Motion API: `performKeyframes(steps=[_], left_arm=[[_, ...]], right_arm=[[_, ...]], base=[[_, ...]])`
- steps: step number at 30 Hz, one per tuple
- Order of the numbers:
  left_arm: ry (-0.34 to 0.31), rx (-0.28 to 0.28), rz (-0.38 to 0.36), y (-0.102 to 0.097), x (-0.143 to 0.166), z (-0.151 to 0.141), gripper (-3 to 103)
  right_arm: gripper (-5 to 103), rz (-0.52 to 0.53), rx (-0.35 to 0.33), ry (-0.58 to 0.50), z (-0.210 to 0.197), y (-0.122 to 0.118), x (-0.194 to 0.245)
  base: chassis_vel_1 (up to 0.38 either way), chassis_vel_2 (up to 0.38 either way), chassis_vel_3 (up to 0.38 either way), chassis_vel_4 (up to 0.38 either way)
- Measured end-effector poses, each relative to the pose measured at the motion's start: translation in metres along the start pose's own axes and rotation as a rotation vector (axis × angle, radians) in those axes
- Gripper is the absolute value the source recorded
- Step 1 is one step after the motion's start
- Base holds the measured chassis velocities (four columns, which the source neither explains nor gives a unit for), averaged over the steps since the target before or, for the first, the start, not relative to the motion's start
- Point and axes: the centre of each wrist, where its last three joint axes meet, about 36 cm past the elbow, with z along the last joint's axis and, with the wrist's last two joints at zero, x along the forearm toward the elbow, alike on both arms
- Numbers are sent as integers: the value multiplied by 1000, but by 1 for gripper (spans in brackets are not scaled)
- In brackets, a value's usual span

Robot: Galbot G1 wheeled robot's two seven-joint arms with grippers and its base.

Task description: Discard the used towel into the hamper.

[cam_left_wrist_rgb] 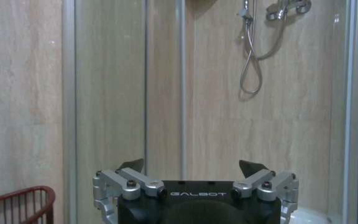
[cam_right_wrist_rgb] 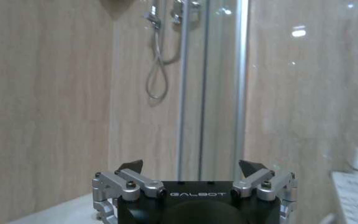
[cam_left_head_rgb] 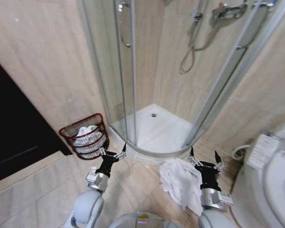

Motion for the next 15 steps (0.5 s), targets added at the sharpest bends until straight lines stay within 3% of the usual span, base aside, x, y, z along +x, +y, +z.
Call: performKeyframes(steps=[6,11,13,15], left_arm=[[0,6,-6,-3,0,0,100],[8,0,-6,-2,1,2,100],[8,-1,-6,-2,1,3,100],[7,-1,-6,-2,2,4,100]], right_arm=[[100,23,-4,91,16,-19,-6],[100,-40,-8,296,59,-62,-16],[100,-36,-18,326,67,-66,-19],[100,-21,-43,442,90,-76,-28]], base=[[0,0,0,0],[0,0,0,0],[0,0,0,0],[0,0,0,0]])
